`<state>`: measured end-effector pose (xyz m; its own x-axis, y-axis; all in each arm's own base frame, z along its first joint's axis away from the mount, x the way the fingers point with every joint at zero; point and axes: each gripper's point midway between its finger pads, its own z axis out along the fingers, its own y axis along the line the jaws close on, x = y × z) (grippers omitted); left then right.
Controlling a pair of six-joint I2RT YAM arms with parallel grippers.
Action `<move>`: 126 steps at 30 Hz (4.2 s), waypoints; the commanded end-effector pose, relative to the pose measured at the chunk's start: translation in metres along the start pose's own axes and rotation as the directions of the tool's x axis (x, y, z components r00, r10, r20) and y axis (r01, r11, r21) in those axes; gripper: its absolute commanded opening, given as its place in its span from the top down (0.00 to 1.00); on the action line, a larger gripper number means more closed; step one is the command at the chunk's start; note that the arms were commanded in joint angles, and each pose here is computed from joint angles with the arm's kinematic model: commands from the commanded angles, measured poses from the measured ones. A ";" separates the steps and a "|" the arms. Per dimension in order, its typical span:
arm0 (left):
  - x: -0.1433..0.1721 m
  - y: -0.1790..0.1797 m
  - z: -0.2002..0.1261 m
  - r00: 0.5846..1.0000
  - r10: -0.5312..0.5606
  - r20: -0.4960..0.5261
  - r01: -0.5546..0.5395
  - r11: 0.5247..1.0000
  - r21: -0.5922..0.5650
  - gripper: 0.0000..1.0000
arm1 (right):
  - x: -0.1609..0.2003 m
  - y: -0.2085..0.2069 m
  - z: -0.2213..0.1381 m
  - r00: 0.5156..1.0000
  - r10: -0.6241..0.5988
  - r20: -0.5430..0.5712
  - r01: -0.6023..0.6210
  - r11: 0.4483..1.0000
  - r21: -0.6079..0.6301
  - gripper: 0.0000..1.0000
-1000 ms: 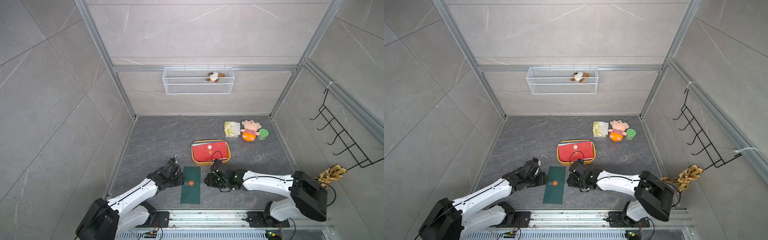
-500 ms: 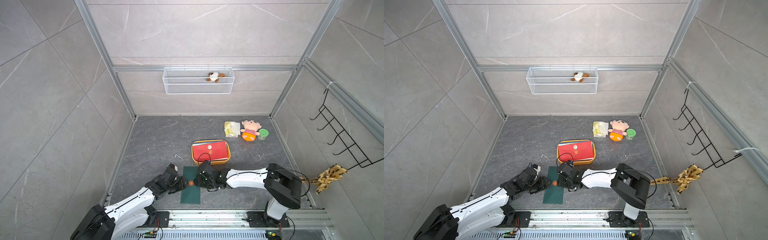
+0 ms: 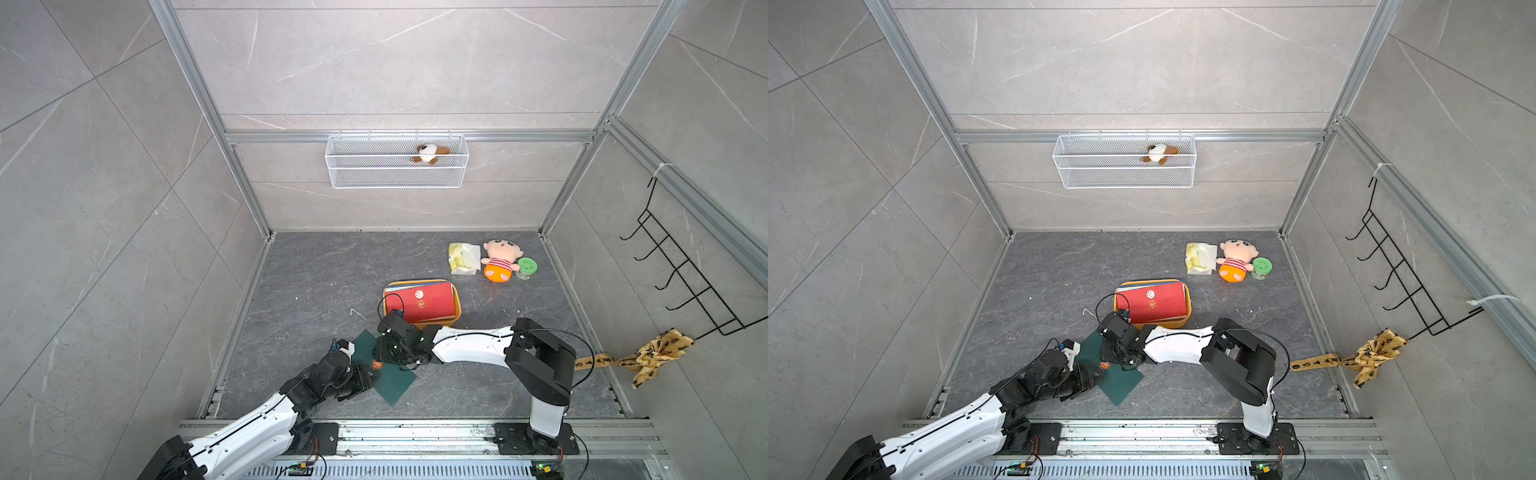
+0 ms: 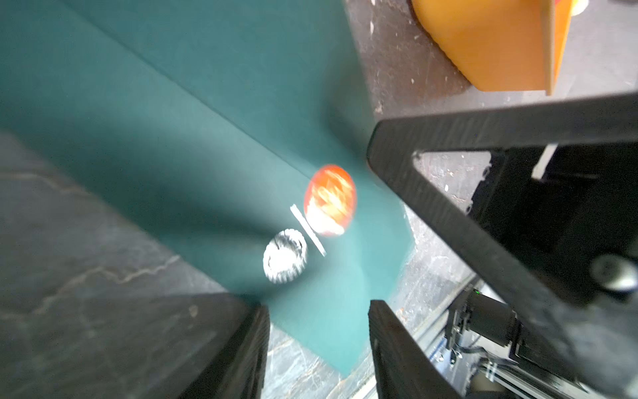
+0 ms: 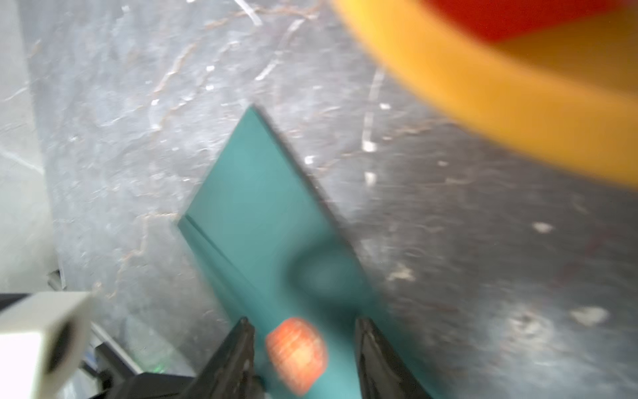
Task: Put the sealed envelopes into the storage box
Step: Pick up the envelope from the center of the board.
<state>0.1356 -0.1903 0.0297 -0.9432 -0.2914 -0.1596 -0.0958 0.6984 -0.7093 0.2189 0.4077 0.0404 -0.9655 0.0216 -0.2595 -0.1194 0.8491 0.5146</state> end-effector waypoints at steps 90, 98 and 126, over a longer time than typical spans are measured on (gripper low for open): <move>-0.079 0.061 0.009 0.992 -0.028 0.120 0.062 0.956 -0.287 0.53 | 0.096 -0.077 -0.040 0.841 0.538 0.049 -0.532 0.841 -0.098 0.49; -0.077 0.063 0.010 0.993 -0.032 0.115 0.064 0.956 -0.287 0.53 | 0.081 -0.071 -0.046 0.835 0.541 0.100 -0.520 0.835 -0.178 0.49; -0.075 0.066 0.013 0.994 -0.034 0.103 0.063 0.954 -0.292 0.52 | 0.040 -0.003 -0.099 0.853 0.505 0.136 -0.367 0.763 -0.533 0.49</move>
<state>0.2482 -0.1431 0.0278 -0.8371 -0.4120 -0.3600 -0.1463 0.8027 -0.5782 0.1527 0.3550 0.0928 -0.8654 0.4982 -0.0530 0.1823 0.4117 0.8929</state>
